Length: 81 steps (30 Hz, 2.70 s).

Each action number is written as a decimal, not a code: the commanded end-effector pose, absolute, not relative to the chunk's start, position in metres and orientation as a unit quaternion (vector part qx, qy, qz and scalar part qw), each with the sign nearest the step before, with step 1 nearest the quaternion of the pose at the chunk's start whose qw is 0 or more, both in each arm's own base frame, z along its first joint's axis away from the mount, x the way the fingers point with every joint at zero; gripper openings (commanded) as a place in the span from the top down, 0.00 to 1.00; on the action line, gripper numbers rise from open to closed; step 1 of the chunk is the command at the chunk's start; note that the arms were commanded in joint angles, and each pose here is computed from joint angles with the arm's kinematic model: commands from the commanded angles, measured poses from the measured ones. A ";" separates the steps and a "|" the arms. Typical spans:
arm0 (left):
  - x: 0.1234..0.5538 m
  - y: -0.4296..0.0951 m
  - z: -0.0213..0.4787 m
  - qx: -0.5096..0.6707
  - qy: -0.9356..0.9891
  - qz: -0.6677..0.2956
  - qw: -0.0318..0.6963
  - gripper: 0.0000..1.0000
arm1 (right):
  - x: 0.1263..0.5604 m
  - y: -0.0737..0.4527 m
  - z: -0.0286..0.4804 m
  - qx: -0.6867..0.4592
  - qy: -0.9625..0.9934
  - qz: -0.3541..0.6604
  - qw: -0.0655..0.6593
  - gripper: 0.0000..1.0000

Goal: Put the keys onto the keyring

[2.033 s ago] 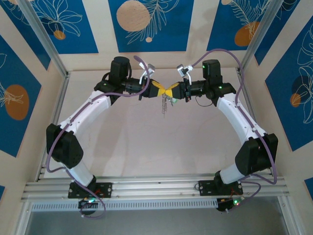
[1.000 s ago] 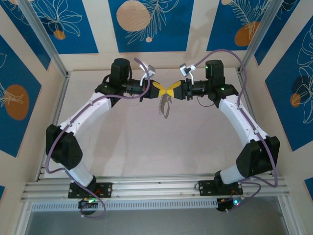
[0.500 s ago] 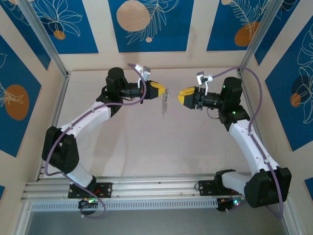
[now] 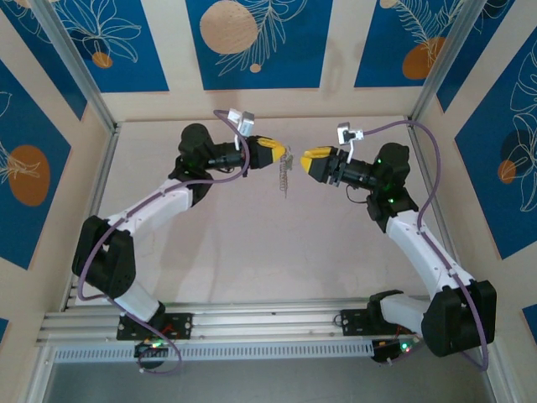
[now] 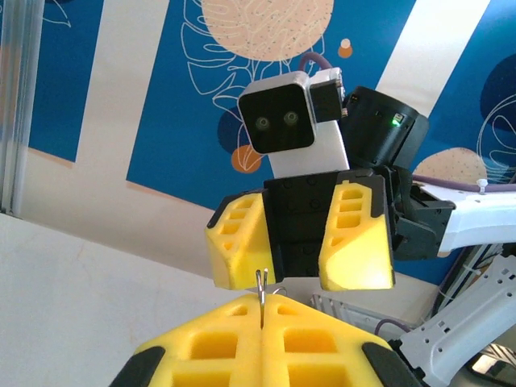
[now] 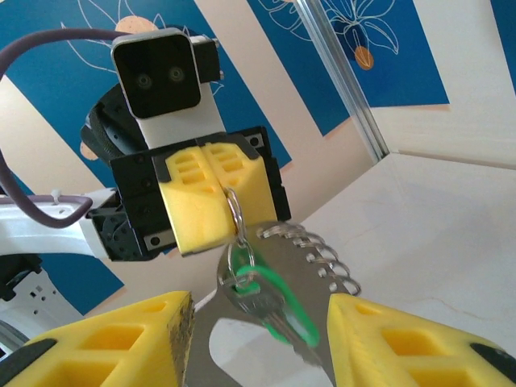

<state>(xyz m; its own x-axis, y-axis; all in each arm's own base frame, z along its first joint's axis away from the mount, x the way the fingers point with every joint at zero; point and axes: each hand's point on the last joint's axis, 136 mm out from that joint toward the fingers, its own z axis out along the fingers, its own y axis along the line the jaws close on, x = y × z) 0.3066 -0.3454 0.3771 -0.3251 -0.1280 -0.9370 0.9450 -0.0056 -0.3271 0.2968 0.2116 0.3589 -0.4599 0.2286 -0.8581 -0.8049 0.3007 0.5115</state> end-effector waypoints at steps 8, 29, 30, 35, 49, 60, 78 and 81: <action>0.292 -0.345 0.400 0.377 0.518 -0.606 0.472 1.00 | 0.306 0.218 0.368 -0.220 0.650 0.538 0.489 0.55; 0.290 -0.352 0.401 0.383 0.521 -0.604 0.466 1.00 | 0.305 0.229 0.365 -0.244 0.652 0.543 0.469 0.83; 0.291 -0.352 0.401 0.382 0.521 -0.603 0.467 1.00 | 0.304 0.229 0.364 -0.245 0.653 0.543 0.468 0.87; 0.292 -0.352 0.403 0.380 0.521 -0.601 0.472 1.00 | 0.301 0.229 0.358 -0.247 0.657 0.542 0.462 1.00; 0.296 -0.352 0.403 0.373 0.523 -0.596 0.481 1.00 | 0.286 0.239 0.346 -0.270 0.662 0.546 0.438 1.00; 0.297 -0.354 0.401 0.369 0.525 -0.596 0.482 1.00 | 0.273 0.214 0.352 -0.263 0.667 0.529 0.455 0.65; 0.292 -0.357 0.403 0.373 0.517 -0.607 0.475 1.00 | 0.321 0.195 0.358 -0.164 0.673 0.526 0.493 0.65; 0.291 -0.357 0.403 0.373 0.516 -0.607 0.475 1.00 | 0.323 0.201 0.357 -0.167 0.674 0.530 0.487 0.67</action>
